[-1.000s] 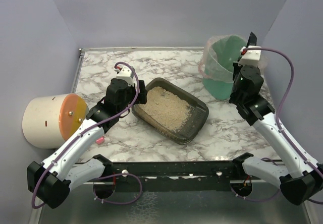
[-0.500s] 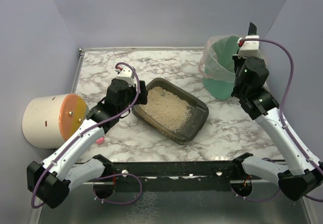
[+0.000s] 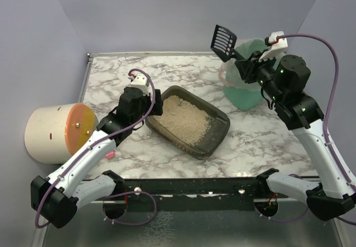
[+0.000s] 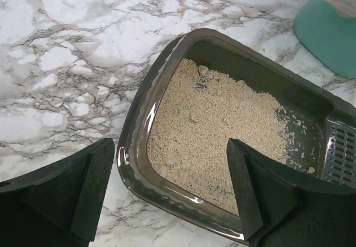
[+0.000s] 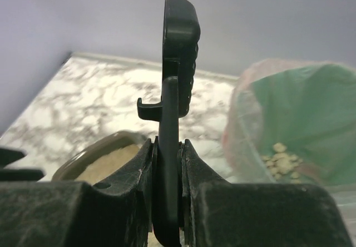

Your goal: Clean the litter box

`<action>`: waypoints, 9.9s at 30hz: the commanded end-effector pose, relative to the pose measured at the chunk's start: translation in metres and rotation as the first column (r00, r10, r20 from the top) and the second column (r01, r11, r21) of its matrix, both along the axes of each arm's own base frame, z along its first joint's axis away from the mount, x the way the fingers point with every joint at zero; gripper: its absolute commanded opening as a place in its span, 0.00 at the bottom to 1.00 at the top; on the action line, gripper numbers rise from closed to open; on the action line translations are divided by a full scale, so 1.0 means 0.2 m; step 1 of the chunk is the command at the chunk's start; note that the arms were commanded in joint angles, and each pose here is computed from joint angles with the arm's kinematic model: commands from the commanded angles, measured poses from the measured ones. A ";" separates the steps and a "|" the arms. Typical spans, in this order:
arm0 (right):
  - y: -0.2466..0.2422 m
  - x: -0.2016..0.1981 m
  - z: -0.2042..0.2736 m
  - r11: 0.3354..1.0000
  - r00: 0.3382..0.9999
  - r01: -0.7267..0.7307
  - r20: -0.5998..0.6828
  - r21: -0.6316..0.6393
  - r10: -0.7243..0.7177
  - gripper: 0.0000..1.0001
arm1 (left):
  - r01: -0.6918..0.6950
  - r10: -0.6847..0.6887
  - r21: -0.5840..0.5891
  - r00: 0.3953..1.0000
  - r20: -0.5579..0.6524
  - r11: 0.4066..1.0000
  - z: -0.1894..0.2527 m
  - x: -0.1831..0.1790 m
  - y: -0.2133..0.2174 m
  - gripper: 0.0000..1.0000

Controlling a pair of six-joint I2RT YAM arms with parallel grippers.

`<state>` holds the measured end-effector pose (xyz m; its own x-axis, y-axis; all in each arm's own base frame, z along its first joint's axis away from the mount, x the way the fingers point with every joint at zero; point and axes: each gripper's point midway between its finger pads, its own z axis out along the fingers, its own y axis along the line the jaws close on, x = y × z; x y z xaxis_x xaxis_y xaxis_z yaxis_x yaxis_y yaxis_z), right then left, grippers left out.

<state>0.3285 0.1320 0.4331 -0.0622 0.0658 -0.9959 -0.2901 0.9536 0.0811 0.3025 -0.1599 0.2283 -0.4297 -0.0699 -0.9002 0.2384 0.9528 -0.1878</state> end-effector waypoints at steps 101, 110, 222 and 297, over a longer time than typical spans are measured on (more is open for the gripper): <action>1.09 -0.26 -1.57 0.455 0.439 0.201 -0.496 0.867 0.750 0.01 | 0.002 0.044 0.094 0.874 -0.484 0.996 -0.71 -0.12 -0.11 0.13; 1.07 -0.30 -1.52 0.404 0.434 0.209 -0.454 0.891 0.778 0.01 | -0.002 0.048 0.097 0.878 -0.476 0.995 -0.70 -0.12 -0.10 0.13; 0.67 -0.51 -1.62 0.533 0.610 0.120 -0.486 0.837 0.626 0.01 | -0.065 0.075 0.040 0.936 -0.344 0.997 -0.53 -0.07 -0.07 0.77; 0.41 -0.71 -1.13 0.338 0.747 -0.110 -0.147 0.935 0.648 0.01 | -0.069 0.067 0.016 0.992 0.103 0.997 0.15 -0.02 0.08 0.99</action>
